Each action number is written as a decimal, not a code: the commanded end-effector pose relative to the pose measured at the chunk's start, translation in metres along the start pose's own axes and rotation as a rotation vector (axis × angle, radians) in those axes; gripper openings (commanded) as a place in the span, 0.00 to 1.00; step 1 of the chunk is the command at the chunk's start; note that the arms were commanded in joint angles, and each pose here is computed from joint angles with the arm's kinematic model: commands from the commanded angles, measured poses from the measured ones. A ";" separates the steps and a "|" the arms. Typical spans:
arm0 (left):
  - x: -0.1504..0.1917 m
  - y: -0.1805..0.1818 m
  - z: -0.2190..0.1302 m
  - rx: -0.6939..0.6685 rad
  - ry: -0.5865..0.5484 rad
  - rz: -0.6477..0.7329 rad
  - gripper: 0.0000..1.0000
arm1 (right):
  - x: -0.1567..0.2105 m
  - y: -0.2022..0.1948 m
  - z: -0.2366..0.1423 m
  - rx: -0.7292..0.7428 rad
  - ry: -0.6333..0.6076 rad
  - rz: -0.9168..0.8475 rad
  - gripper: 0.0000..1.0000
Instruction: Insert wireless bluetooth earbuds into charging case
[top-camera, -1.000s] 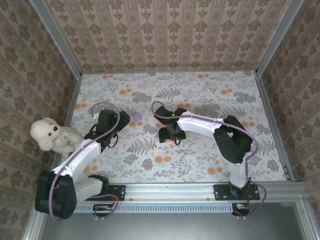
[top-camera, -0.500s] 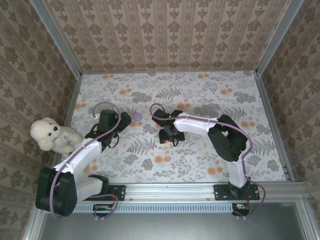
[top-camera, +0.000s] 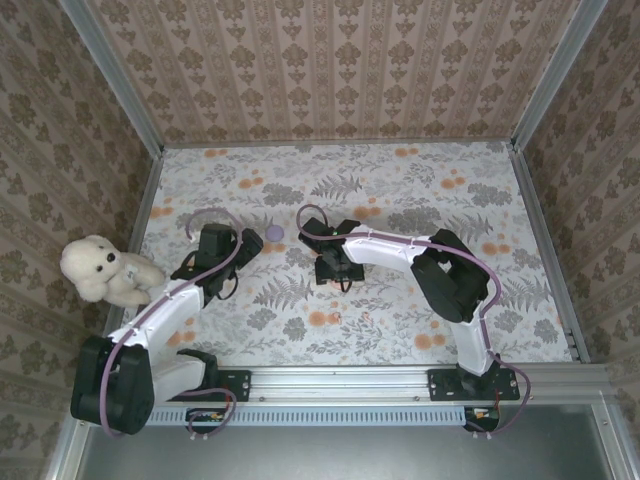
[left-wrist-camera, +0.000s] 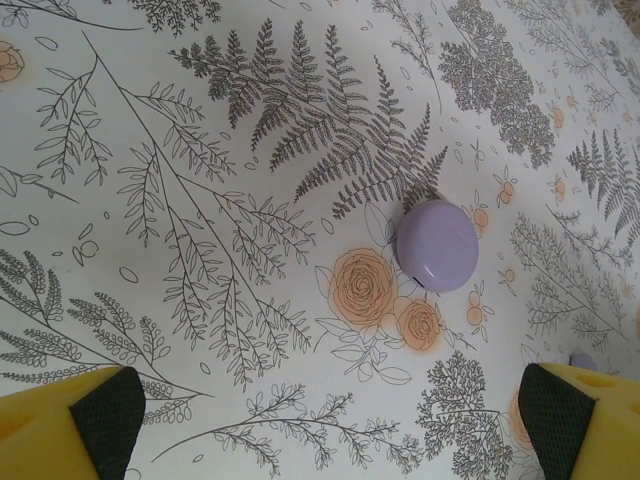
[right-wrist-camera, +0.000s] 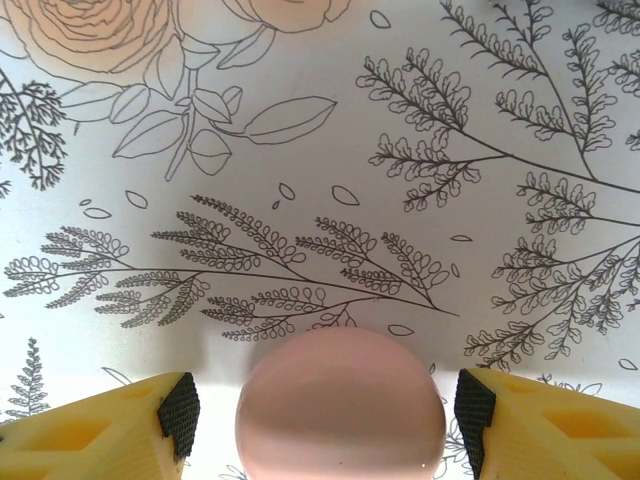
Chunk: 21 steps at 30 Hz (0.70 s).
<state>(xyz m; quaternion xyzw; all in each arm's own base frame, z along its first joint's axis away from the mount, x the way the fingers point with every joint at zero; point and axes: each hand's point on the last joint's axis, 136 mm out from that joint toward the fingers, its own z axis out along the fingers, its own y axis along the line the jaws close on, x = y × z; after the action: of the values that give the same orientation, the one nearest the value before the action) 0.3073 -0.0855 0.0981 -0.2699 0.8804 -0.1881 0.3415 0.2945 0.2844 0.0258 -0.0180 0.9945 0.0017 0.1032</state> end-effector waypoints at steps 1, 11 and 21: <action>-0.004 0.000 -0.004 0.016 -0.024 -0.023 1.00 | 0.006 -0.004 0.001 0.047 0.015 0.021 0.71; -0.003 0.002 -0.005 0.020 -0.028 -0.034 1.00 | 0.011 -0.009 0.005 0.085 0.020 0.026 0.71; -0.002 0.002 -0.005 0.022 -0.027 -0.038 1.00 | 0.011 -0.007 0.011 0.084 0.020 0.027 0.69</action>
<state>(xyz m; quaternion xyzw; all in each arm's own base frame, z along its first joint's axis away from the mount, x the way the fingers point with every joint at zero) 0.3055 -0.0849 0.1005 -0.2740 0.8748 -0.1955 0.3486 0.2879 0.2801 0.0198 -0.0056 0.9952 -0.0180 0.0961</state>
